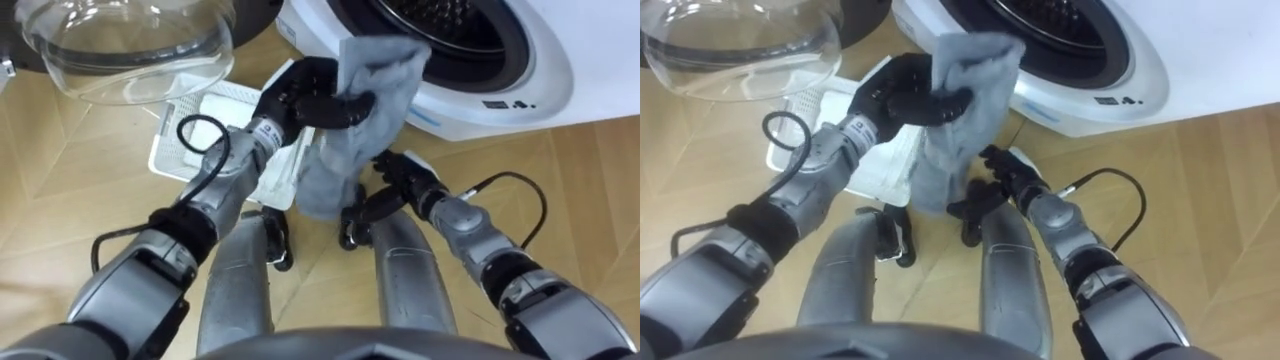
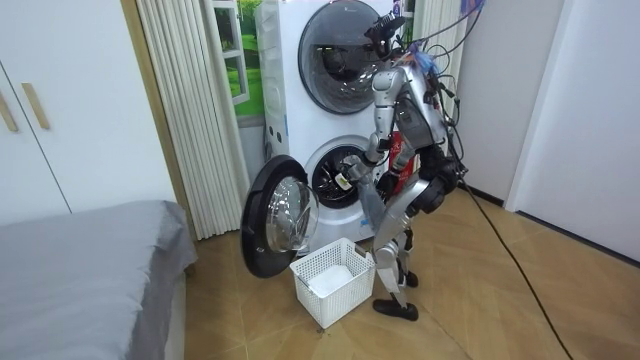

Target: Put towel into washing machine

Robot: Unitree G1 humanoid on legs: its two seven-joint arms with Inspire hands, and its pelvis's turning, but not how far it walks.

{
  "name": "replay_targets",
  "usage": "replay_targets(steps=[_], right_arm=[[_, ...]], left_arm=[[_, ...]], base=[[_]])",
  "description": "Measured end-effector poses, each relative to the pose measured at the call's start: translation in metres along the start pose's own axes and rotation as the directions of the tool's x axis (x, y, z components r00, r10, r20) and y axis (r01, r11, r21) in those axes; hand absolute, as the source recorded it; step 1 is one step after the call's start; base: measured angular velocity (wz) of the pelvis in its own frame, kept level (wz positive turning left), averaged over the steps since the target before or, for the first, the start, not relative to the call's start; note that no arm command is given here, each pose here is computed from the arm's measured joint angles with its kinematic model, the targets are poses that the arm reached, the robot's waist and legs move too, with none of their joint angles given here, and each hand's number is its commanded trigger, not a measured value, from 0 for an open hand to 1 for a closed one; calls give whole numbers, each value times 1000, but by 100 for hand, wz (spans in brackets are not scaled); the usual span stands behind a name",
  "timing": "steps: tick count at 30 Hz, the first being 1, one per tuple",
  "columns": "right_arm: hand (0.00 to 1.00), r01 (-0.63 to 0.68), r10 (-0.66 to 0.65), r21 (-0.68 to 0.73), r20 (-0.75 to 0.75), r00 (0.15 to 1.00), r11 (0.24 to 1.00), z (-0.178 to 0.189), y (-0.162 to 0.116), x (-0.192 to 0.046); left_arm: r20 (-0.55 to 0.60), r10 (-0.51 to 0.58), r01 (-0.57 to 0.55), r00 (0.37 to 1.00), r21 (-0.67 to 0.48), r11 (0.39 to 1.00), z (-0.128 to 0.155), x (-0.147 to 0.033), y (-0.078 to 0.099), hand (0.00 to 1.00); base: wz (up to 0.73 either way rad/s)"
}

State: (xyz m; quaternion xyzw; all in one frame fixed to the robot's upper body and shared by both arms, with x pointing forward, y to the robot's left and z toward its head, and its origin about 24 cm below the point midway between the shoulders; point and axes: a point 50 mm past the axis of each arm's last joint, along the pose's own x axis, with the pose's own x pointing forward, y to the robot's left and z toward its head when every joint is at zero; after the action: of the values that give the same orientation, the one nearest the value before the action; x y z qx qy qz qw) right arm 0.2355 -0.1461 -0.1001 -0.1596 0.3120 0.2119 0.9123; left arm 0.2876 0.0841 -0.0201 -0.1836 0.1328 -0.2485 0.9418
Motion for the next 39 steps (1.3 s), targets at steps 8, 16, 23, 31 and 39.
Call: replay_targets(steps=[8, 16, 23, 31, 39], right_arm=[[0, 6, -6, 22, -16, 1000, 1000, 3, 1, 3], [100, -5, 5, 58, -5, 1000, 998, 9, 10, 6], [100, 48, -48, 73, -12, 999, 996, 10, 7, 7], [100, 106, -105, 88, -20, 994, 990, 9, 6, 7], [100, 134, -131, 109, -37, 991, 985, 0, 12, 4]], left_arm=[[0, -69, 67, 998, -254, 965, -12, -4, -5, 100], [68, -35, 66, 997, -531, 845, -20, -5, -12, 100], [104, 9, 61, 995, -650, 757, -22, -3, -16, 100], [117, 22, 67, 993, -700, 711, -25, -1, -22, 100], [111, 35, 55, 993, -710, 702, -28, -4, -20, 0]], base=[[0], [2], [0], [0], [0]])
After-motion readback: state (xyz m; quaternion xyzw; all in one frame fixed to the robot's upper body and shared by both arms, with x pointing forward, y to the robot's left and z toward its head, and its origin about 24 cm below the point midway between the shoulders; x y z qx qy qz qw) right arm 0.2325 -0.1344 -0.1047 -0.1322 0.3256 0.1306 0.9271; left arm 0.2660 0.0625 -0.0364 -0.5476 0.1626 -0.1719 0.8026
